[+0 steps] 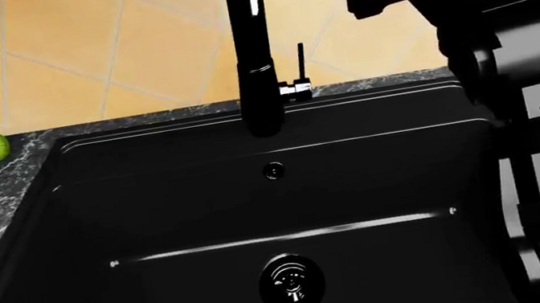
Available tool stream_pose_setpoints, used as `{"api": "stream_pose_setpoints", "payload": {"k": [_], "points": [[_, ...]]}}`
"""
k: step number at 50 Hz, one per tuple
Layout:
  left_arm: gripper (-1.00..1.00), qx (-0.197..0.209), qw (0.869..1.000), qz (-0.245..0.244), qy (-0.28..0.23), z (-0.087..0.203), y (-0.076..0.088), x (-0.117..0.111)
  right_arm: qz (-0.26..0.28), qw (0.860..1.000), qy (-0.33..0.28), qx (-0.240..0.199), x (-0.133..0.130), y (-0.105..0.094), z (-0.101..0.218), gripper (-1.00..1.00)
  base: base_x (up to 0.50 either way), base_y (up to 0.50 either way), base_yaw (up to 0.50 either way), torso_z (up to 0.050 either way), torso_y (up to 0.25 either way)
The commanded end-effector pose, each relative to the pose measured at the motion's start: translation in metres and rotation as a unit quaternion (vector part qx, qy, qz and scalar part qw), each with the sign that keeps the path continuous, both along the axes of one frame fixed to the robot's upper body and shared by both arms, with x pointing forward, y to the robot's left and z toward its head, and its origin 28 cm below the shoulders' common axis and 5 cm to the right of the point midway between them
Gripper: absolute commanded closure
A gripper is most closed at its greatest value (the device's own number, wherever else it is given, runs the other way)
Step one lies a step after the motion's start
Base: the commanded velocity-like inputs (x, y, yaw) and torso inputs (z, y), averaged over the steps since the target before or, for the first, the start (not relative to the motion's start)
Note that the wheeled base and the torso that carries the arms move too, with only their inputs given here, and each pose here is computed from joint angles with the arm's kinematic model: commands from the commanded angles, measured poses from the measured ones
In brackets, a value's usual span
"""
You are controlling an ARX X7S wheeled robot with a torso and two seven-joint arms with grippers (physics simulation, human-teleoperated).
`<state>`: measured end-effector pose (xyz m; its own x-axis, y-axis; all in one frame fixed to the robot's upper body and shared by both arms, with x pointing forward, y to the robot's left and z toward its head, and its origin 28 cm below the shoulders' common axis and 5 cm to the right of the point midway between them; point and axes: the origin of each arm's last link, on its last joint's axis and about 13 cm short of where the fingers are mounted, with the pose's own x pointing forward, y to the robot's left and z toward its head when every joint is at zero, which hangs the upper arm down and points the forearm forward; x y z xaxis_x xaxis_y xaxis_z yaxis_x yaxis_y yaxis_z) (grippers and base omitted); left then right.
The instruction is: Pick the potato from the counter and place it in the sink. Then turn on the sink faucet.
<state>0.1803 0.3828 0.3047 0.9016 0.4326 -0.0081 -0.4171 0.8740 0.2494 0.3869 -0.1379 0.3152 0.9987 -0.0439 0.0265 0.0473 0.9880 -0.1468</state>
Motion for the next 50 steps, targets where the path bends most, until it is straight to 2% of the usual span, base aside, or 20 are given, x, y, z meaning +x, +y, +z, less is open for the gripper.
{"api": "stream_pose_setpoints", "payload": {"k": [1, 4, 8, 9, 14, 15, 16, 17, 19, 20, 21, 23, 24, 29, 30, 36, 38, 50], "points": [[-1.0, 0.0, 1.0, -0.003, 0.029, 0.009, 0.008, -0.003, -0.001, 1.0, 0.0, 0.001, 0.0, 0.0, -0.001, -1.0, 0.0, 0.0, 0.0, 0.0, 0.0], [-1.0, -0.027, 0.999, -0.004, 0.029, 0.007, 0.011, -0.003, -0.001, 1.0, 0.0, 0.0, 0.0, 0.0, -0.002, -1.0, 0.0, 0.0, 0.0, 0.0, 0.0], [-1.0, -0.013, 0.998, 0.01, 0.053, 0.007, 0.015, -0.001, -0.003, 1.0, -0.001, 0.003, 0.0, -0.001, -0.001, -1.0, 0.0, 0.0, 0.0, 0.0, 0.0], [-1.0, -0.031, 0.998, 0.013, 0.046, 0.008, 0.017, -0.001, -0.003, 1.0, -0.001, 0.002, 0.0, -0.001, -0.001, -1.0, 0.0, 0.0, 0.0, 0.0, 0.0], [-1.0, -0.049, 0.997, 0.008, 0.059, 0.01, 0.019, -0.001, -0.003, 1.0, 0.0, 0.008, 0.001, -0.001, -0.002, -1.0, 0.0, 0.0, 0.0, 0.0, 0.0], [-1.0, -0.075, 0.994, 0.018, 0.083, 0.009, 0.022, 0.001, -0.003, 1.0, 0.001, 0.006, 0.001, 0.0, -0.002, -1.0, 0.0, 0.0, 0.0, 0.0, 0.0], [-1.0, -0.075, 0.993, 0.021, 0.083, 0.009, 0.021, 0.001, -0.002, 1.0, 0.001, 0.006, 0.001, 0.0, -0.002, -1.0, 0.0, 0.0, 0.0, 0.0, 0.0], [-1.0, -0.096, 0.991, 0.026, 0.091, 0.008, 0.023, 0.002, -0.002, 1.0, 0.001, 0.006, 0.002, 0.0, -0.003, -1.0, 0.0, 0.0, 0.0, 0.0, 0.0], [-1.0, -0.08, 0.991, 0.026, 0.104, 0.007, 0.023, 0.001, -0.003, 1.0, 0.002, 0.006, 0.002, 0.0, -0.003, -1.0, 0.0, 0.0, 0.0, 0.0, 0.0], [-1.0, -0.102, 0.989, 0.027, 0.107, 0.007, 0.024, 0.001, -0.003, 1.0, 0.001, 0.006, 0.002, -0.001, -0.003, -1.0, 0.0, 0.0, 0.0, 0.0, 0.0], [-1.0, -0.139, 0.982, 0.051, 0.116, 0.006, 0.028, 0.002, -0.004, 1.0, 0.002, 0.006, 0.002, -0.001, -0.002, -1.0, 0.0, 0.0, 0.0, 0.0, 0.0], [-1.0, -0.107, 0.987, 0.044, 0.109, 0.007, 0.027, 0.001, -0.002, 1.0, 0.002, 0.006, 0.002, 0.0, -0.003, -1.0, 0.0, 0.0, 0.0, 0.0, 0.0], [-1.0, -0.137, 0.982, 0.037, 0.123, 0.007, 0.028, 0.001, -0.002, 1.0, 0.002, 0.005, 0.002, 0.0, -0.003, -1.0, 0.0, 0.0, 0.0, 0.0, 0.0], [-1.0, -0.146, 0.98, 0.046, 0.13, 0.003, 0.028, 0.002, -0.002, 1.0, 0.002, 0.005, 0.003, 0.001, -0.003, -1.0, 0.0, 0.0, 0.0, 0.0, 0.0], [-1.0, -0.136, 0.981, 0.051, 0.13, 0.002, 0.028, 0.003, -0.002, 1.0, 0.002, 0.005, 0.003, 0.001, -0.003, -1.0, 0.0, 0.0, 0.0, 0.0, 0.0], [-1.0, -0.138, 0.98, 0.055, 0.134, 0.0, 0.029, 0.004, -0.002, 1.0, 0.003, 0.003, 0.002, 0.0, -0.004, -1.0, 0.0, 0.0, 0.0, 0.0, 0.0], [-1.0, -0.135, 0.981, 0.038, 0.131, -0.003, 0.029, 0.006, -0.001, 1.0, 0.003, 0.004, 0.002, 0.0, -0.005, -1.0, 0.0, 0.0, 0.0, 0.0, 0.0], [-1.0, -0.126, 0.981, 0.053, 0.141, -0.011, 0.035, 0.017, -0.003, 1.0, 0.005, 0.005, 0.001, -0.001, -0.009, -1.0, 0.0, 0.0, 0.0, 0.0, 0.0]]}}
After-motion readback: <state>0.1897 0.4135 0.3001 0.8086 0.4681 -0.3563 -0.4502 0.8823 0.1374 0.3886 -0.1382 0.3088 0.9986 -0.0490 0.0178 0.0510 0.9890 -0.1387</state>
